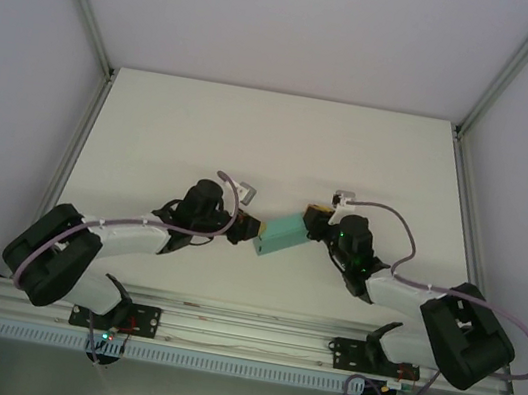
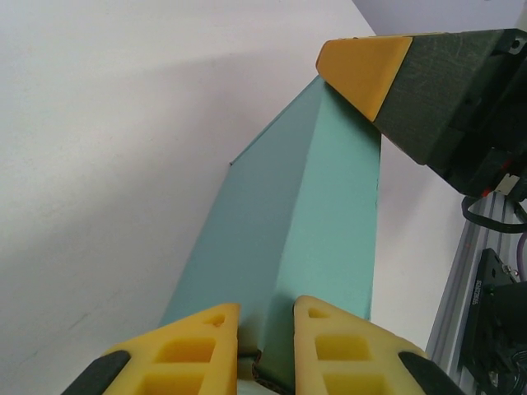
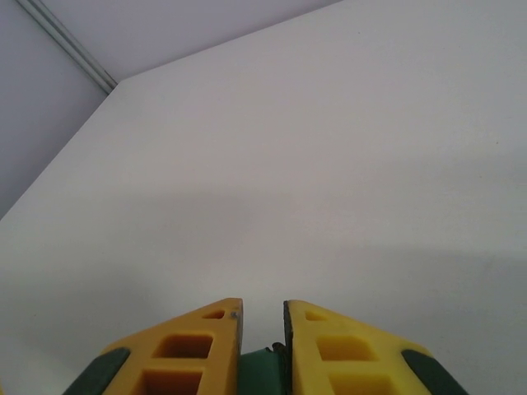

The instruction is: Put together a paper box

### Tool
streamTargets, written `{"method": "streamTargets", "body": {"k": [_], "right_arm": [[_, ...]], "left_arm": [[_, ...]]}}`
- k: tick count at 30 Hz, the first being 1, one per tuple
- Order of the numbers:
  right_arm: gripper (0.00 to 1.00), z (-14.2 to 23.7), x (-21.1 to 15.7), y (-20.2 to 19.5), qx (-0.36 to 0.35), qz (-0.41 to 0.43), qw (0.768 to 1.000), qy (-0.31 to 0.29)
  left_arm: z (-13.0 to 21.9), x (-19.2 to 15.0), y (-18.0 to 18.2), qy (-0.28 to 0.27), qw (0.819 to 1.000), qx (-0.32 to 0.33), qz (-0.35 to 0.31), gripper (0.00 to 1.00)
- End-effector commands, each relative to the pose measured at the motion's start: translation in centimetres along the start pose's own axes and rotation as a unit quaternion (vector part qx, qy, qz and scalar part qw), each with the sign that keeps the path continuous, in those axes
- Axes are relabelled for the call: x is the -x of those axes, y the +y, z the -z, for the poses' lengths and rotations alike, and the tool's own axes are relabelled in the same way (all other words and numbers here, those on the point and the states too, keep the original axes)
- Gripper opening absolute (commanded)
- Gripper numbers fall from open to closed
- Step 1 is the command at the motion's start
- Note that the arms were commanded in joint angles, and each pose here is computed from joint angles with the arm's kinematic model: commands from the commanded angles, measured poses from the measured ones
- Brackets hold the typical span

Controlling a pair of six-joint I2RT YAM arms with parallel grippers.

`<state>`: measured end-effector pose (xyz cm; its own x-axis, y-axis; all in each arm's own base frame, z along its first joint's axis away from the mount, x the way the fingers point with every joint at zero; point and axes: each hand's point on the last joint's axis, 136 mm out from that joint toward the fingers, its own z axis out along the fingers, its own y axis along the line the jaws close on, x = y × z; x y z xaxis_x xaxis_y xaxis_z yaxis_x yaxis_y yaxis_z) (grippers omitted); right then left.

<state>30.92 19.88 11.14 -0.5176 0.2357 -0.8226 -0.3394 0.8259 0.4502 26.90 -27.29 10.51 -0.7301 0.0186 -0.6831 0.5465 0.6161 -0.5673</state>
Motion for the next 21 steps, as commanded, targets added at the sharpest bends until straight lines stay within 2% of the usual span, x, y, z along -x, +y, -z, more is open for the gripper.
{"method": "streamTargets", "body": {"k": [1,5,9,13,14,16,21], "right_arm": [[0.04,1.4,-9.5,-2.6,-0.030,0.000,0.985,0.169],[0.03,1.2,-9.5,-2.9,-0.037,-0.003,0.985,0.168],[0.06,1.2,-9.1,-3.3,-0.052,0.002,0.985,0.162],[0.09,1.2,-8.5,-2.9,-0.050,0.001,0.986,0.159],[0.11,1.2,-8.3,-2.8,-0.049,0.001,0.986,0.160],[0.16,1.2,-7.8,-2.6,-0.052,0.002,0.986,0.160],[0.22,0.9,-6.3,-2.5,-0.063,-0.009,0.988,0.141]], "left_arm": [[-0.2,-7.0,4.5,0.092,0.993,0.075,0.019,0.07],[-0.4,-7.4,5.2,0.095,0.992,0.085,0.012,0.04],[-0.9,-7.8,5.5,0.104,0.991,0.085,0.011,0.03],[-1.3,-6.9,5.3,0.100,0.992,0.082,0.000,0.03],[-1.4,-6.5,5.3,0.099,0.991,0.085,-0.004,0.04],[-1.6,-5.5,5.2,0.094,0.991,0.093,-0.011,0.18],[-2.0,-3.4,5.3,0.093,0.989,0.113,-0.033,0.23]]}}
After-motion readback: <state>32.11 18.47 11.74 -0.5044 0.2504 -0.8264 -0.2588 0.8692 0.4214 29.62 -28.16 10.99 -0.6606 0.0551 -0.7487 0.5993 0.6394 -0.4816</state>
